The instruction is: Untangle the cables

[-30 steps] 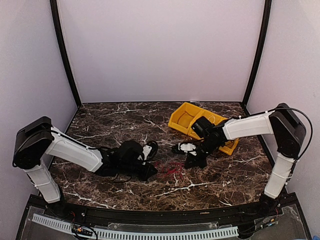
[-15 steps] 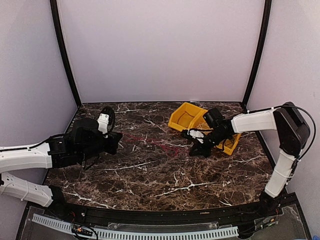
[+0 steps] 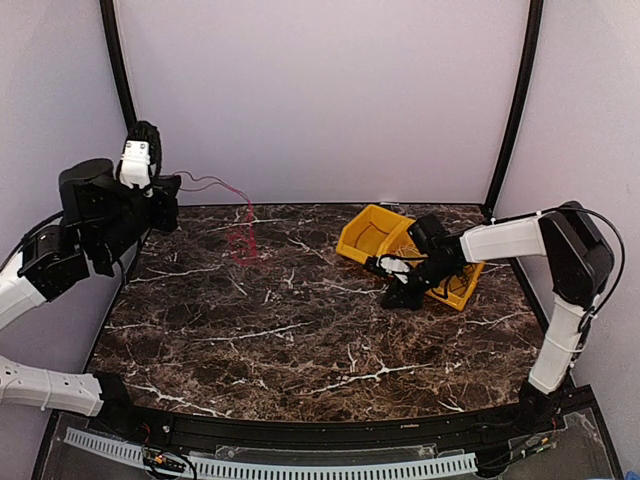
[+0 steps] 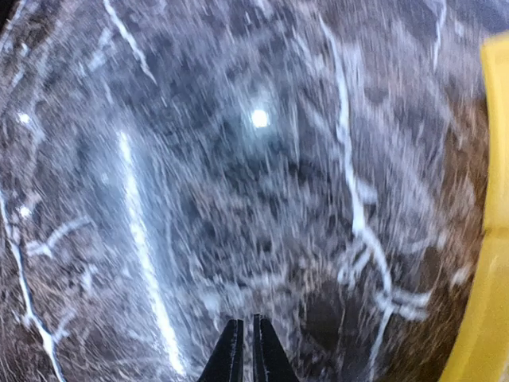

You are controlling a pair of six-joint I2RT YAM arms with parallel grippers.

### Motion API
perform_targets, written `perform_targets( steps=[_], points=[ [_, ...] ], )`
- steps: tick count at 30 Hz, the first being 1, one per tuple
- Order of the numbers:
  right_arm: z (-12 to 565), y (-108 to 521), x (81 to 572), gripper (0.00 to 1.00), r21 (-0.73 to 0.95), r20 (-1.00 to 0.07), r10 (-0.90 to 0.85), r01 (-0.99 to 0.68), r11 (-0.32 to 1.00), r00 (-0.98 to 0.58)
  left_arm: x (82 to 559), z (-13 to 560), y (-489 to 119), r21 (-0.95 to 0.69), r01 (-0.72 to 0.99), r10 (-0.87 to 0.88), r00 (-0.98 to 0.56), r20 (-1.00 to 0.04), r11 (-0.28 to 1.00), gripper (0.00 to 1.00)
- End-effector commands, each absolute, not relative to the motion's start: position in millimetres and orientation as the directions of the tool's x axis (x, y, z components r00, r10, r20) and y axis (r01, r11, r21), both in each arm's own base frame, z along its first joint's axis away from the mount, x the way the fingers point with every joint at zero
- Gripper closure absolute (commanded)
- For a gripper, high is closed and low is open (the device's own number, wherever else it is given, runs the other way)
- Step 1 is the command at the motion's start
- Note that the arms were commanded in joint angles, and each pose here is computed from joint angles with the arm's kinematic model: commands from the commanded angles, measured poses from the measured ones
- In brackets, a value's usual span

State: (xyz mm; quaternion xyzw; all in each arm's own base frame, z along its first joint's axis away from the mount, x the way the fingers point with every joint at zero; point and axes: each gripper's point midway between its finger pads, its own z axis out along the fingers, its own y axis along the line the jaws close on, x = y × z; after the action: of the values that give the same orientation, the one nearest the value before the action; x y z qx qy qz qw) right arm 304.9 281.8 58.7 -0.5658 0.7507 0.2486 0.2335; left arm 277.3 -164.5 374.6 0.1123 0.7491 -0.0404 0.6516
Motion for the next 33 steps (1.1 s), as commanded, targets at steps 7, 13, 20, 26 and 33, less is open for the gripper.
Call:
perform_targets(
  steps=[7, 13, 20, 26, 33],
  points=[
    [25.7, 248.0, 286.1, 0.89, 0.177, -0.476, -0.803, -0.934, 0.311, -0.358, 274.1, 316.8, -200.1, -0.013, 0.372, 0.091, -0.259, -0.962, 0.928, 1.00],
    [75.7, 266.7, 299.3, 0.75, 0.151, -0.590, -0.738, -0.943, 0.296, -0.326, 265.4, 270.9, -242.1, -0.119, 0.519, 0.094, -0.366, -0.926, 0.846, 1.00],
    [183.1, 292.7, 327.9, 0.43, 0.082, -0.790, -0.560, -0.949, 0.305, -0.248, 257.1, 240.9, -271.3, -0.212, 0.606, 0.090, -0.429, -0.899, 0.767, 1.00],
    [237.4, 335.4, 313.9, 0.01, 0.271, -0.874, -0.401, -0.960, 0.069, -0.275, 255.1, 218.7, -286.6, -0.266, 0.628, 0.086, -0.471, -0.878, 0.731, 1.00],
    [245.3, 389.4, 283.5, 0.13, 0.247, -0.886, -0.417, -0.968, -0.048, -0.205, 245.4, 218.1, -304.5, -0.352, 0.675, 0.049, -0.499, -0.865, 0.649, 1.00]
  ],
)
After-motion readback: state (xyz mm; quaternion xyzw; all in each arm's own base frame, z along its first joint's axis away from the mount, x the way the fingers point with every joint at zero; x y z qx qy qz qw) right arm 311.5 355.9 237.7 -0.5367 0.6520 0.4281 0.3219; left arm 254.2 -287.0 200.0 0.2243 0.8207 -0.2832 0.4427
